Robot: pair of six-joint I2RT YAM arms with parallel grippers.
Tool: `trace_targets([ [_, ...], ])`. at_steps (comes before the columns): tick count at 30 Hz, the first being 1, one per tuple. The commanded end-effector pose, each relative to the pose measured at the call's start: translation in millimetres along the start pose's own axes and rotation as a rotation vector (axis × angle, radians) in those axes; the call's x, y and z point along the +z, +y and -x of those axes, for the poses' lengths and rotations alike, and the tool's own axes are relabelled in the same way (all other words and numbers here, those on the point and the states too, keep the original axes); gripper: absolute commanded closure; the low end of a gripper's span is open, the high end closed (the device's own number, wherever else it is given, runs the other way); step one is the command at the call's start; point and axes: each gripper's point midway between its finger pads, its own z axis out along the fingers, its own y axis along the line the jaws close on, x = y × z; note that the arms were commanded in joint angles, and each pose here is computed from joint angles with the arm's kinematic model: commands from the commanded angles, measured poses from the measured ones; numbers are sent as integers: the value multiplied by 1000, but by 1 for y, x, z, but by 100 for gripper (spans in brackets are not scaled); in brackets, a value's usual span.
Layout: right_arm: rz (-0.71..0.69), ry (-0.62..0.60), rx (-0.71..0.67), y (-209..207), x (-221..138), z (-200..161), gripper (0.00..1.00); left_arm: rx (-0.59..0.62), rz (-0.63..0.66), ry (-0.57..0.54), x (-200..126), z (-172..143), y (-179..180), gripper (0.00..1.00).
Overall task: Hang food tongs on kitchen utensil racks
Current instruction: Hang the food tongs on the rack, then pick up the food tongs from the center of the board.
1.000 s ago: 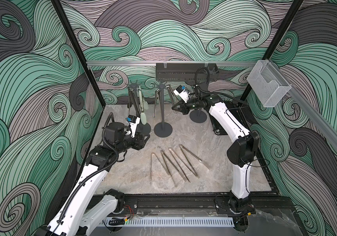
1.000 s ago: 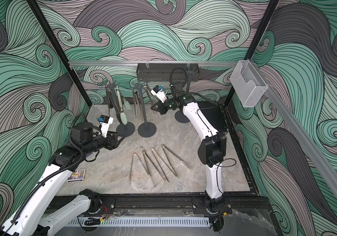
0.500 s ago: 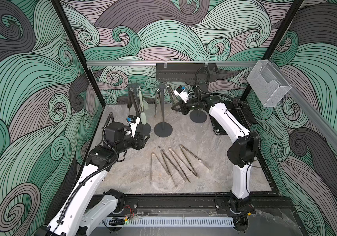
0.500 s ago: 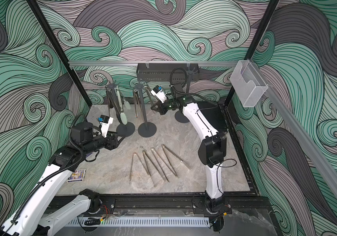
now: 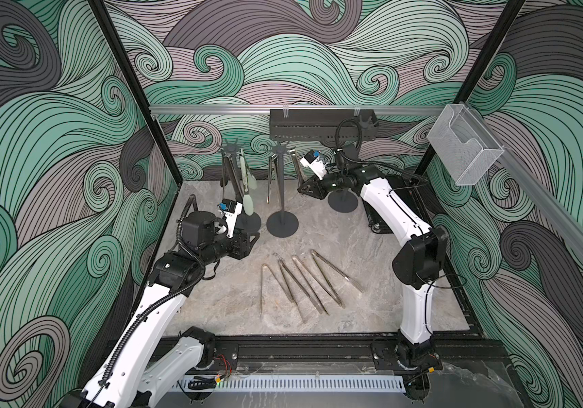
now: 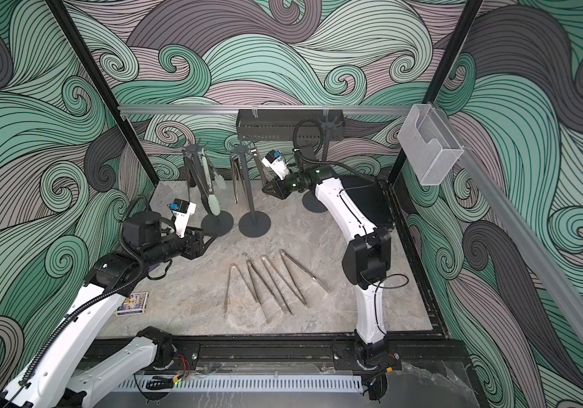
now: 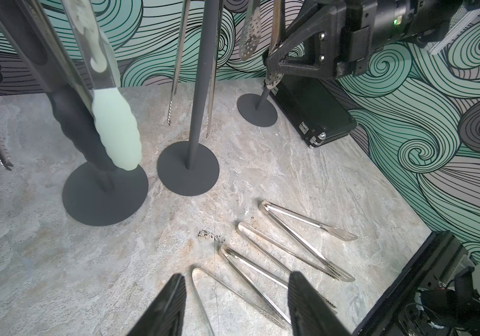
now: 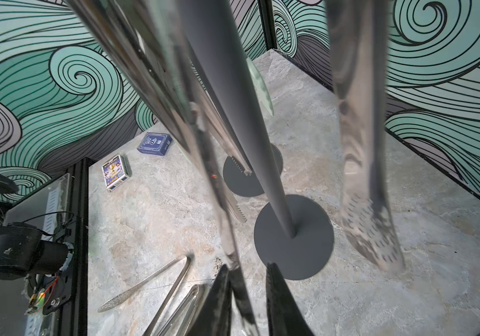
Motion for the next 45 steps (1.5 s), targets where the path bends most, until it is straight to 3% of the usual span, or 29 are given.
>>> trace_targets([
  [1,-6,7,6,-1,0,0,68,8,5,-6,1,3,2,43],
  [7,-13,9,8,-1,-2,0,57,-17,8,29,2,-5,2,43],
  [11,-30,8,10,0,-7,1,52,-98,13,119,1,-20,2,43],
  [18,-128,3,35,6,-33,-3,47,-308,45,422,8,-89,2,44],
  [28,-437,-75,179,21,-112,-39,34,-438,210,761,39,-179,14,47],
  [34,-488,-120,293,42,-138,-75,31,-419,329,869,69,-211,26,50],
  [45,-525,-95,301,54,-150,-115,30,-392,453,1028,81,-263,27,52],
])
